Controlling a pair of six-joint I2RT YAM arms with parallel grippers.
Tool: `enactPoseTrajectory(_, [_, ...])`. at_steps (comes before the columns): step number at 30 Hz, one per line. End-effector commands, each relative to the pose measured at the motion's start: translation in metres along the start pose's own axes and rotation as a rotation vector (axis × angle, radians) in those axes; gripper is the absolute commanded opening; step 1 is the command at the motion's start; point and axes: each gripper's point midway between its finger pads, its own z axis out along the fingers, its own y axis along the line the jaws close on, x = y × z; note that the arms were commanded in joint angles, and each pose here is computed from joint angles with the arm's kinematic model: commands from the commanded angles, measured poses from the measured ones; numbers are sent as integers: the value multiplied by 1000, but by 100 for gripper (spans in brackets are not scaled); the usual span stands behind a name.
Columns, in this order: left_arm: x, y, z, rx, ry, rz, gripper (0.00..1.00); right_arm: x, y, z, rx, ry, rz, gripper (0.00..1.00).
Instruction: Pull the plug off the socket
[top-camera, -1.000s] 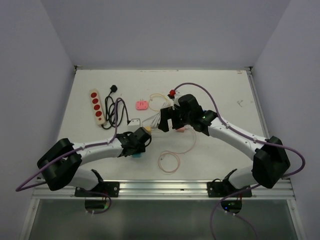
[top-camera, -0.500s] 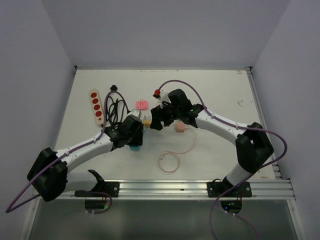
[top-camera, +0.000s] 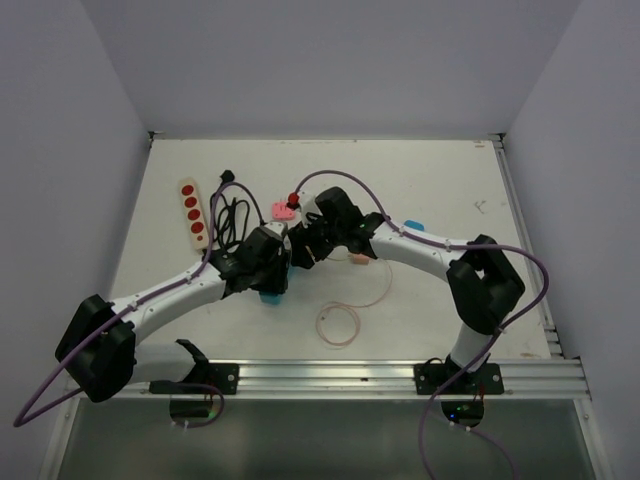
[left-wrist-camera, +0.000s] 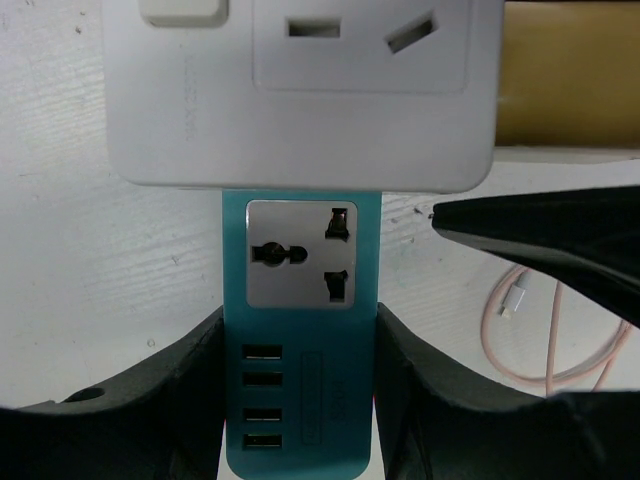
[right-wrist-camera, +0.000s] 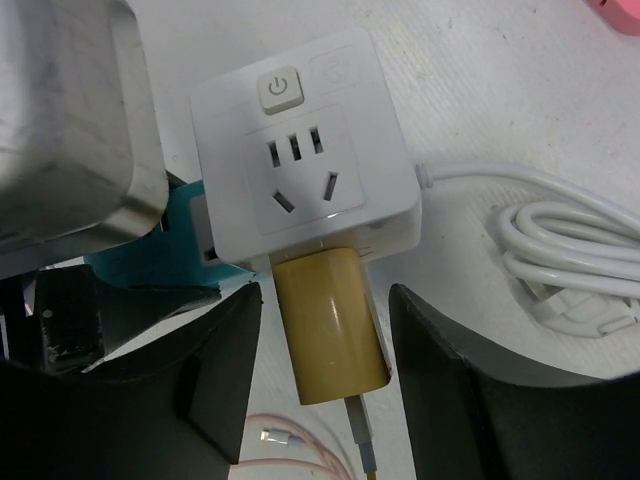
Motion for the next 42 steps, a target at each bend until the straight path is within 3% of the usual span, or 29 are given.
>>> enactPoseTrajectory(1, [-40,-19,-14,81,-123,5,0,-23,3,-1,8,-61,-56,56])
enactPoseTrajectory(3, [-39,-16,-12,73,-117,-2,0,-20,2,-4,11,-53,-60,47])
enactPoseTrajectory(4, [-38,-12,-10,64,-112,-12,0,-19,3,-5,14,-51,-65,35])
enactPoseTrajectory(6, [-33,-6,-6,45,-91,-21,0,-18,4,-12,17,-50,-75,24])
enactPoseTrajectory(7, [-31,0,-3,24,-77,-34,0,-15,4,-14,18,-44,-78,14])
enactPoseTrajectory(10, [-18,21,9,-48,-23,-78,0,-11,7,-21,12,-30,-92,0])
enactPoseTrajectory(22, [4,80,26,-264,83,-216,0,19,0,-47,77,33,-98,0])
enactPoseTrajectory(31, [-5,79,28,-263,61,-226,0,21,-9,-66,143,7,-74,0])
enactPoseTrajectory(42, [-12,69,20,-177,-9,-198,0,58,-100,-73,363,33,326,0])
